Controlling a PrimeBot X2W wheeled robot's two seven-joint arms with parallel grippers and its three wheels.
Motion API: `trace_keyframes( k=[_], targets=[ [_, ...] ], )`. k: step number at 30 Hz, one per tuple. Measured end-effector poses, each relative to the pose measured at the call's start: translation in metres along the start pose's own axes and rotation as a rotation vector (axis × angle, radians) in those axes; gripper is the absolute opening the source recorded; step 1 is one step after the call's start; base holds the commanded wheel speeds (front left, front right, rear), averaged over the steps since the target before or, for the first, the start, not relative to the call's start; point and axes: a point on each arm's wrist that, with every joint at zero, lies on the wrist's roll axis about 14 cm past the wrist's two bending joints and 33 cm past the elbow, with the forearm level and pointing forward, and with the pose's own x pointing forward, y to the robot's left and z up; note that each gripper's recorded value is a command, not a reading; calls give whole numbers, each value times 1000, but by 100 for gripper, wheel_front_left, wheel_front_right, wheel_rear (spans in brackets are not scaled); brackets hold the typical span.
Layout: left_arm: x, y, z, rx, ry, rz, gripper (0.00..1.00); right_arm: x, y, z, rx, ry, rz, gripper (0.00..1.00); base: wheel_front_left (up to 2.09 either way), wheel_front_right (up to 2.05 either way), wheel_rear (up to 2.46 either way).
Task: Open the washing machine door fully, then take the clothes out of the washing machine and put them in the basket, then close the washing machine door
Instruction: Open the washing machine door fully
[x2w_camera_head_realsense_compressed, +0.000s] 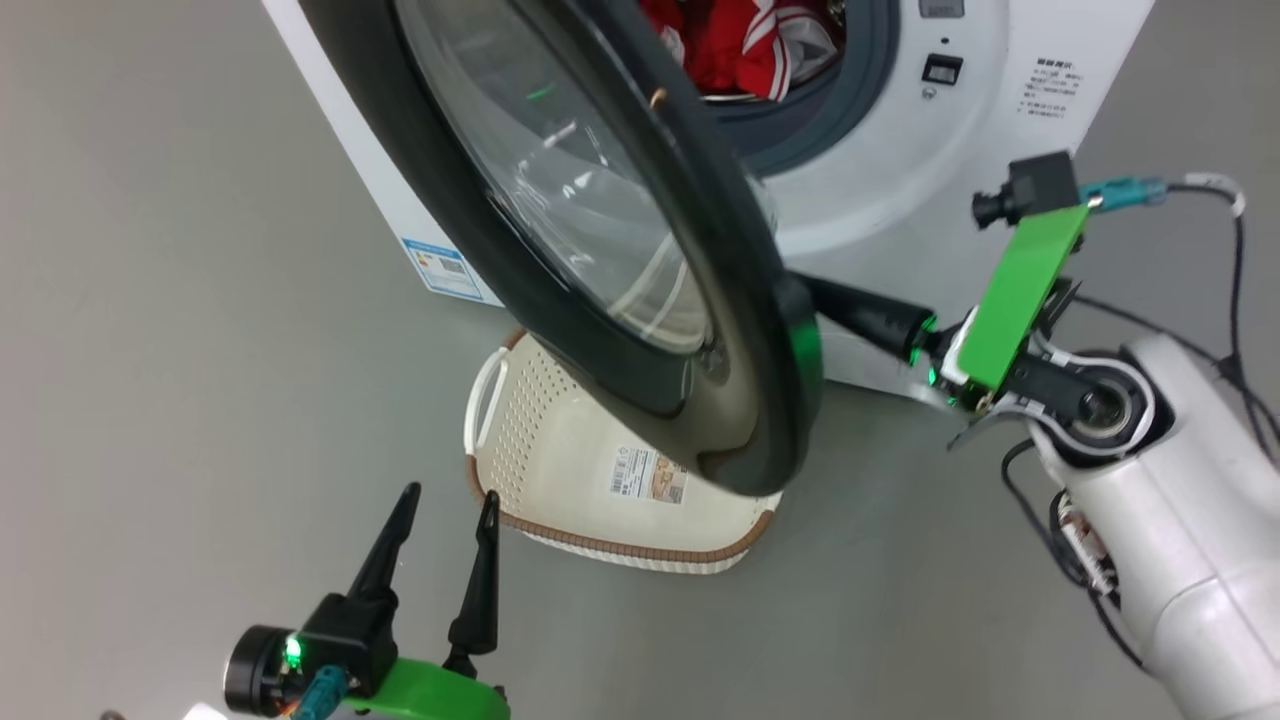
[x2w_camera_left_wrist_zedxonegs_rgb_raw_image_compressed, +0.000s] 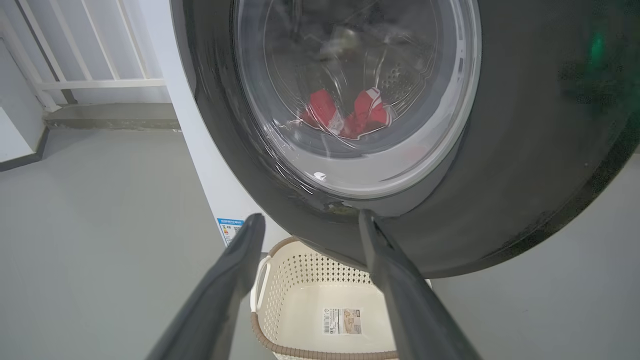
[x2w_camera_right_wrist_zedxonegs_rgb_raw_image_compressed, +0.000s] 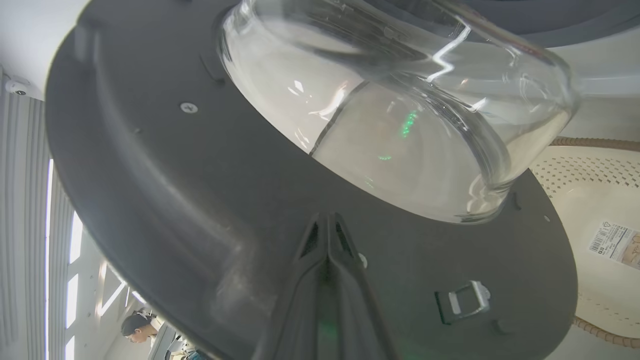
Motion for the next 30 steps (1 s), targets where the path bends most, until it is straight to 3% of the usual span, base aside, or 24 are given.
trace_keyframes(
  k=[30],
  targets=[
    [-42,47,12,-7,-40,155,100,53,59,-109,-38,218,137,0,0,0,0]
  ],
)
